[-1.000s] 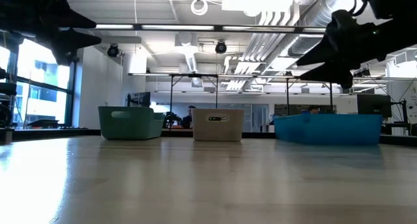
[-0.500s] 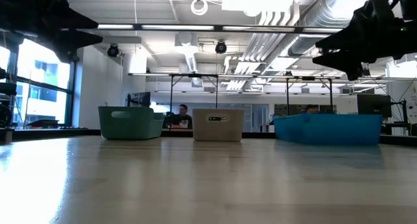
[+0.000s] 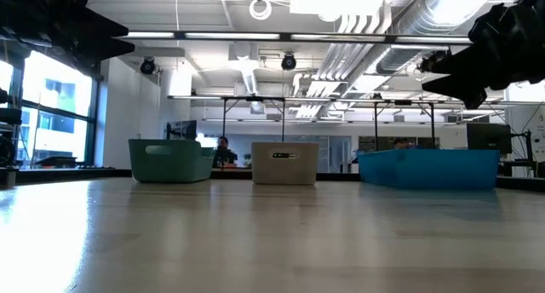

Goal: Sort & place blocks by color
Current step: Return to Home Position

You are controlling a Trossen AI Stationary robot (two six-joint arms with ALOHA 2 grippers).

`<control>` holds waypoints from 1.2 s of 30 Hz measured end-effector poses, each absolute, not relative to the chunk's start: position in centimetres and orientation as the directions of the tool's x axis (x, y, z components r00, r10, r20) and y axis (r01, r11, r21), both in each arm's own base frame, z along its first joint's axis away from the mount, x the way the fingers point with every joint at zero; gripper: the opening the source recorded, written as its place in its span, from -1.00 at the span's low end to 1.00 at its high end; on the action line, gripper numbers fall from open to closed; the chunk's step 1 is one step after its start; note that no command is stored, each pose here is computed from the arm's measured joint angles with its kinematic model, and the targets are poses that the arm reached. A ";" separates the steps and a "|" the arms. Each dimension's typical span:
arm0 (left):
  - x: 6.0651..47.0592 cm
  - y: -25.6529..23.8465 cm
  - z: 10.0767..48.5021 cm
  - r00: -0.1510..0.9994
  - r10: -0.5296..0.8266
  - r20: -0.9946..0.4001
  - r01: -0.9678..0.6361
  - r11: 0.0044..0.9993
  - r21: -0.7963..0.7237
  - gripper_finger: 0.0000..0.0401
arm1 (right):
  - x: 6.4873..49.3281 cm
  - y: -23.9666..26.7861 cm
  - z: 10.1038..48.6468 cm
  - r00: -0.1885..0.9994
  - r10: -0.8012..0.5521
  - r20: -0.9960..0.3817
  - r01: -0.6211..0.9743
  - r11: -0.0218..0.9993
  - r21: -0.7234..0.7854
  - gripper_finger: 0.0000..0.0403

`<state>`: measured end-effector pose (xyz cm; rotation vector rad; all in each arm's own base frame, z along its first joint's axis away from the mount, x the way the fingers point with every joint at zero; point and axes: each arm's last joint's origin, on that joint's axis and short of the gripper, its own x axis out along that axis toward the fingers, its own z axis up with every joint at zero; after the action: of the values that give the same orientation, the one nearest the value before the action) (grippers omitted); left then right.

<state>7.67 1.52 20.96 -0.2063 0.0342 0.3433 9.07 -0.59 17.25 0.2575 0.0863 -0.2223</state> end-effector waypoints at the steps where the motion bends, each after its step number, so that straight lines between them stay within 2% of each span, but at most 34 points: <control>1: 7.7 1.5 21.0 0.941 0.331 -0.068 -0.338 0.922 -0.189 -0.14 | 9.1 -0.6 17.2 0.974 -0.197 -0.115 0.220 0.945 0.244 0.11; 8: 7.7 1.5 20.9 0.941 0.331 -0.070 -0.338 0.922 -0.188 -0.14 | 9.3 -0.6 17.0 0.970 -0.195 -0.148 0.226 0.944 0.240 0.11; 12: 7.7 1.5 20.9 0.941 0.331 -0.070 -0.338 0.922 -0.189 -0.14 | 9.3 -0.6 16.9 0.968 -0.197 -0.155 0.222 0.960 0.169 0.11; 36: 7.7 1.5 21.0 0.941 0.330 -0.070 -0.338 0.922 -0.189 -0.14 | 9.3 -0.6 16.9 0.969 -0.193 -0.156 0.219 0.960 0.174 0.11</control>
<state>7.66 1.52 20.95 -0.2006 0.0371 0.3429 9.34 -0.56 16.94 0.1919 0.1380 -0.2092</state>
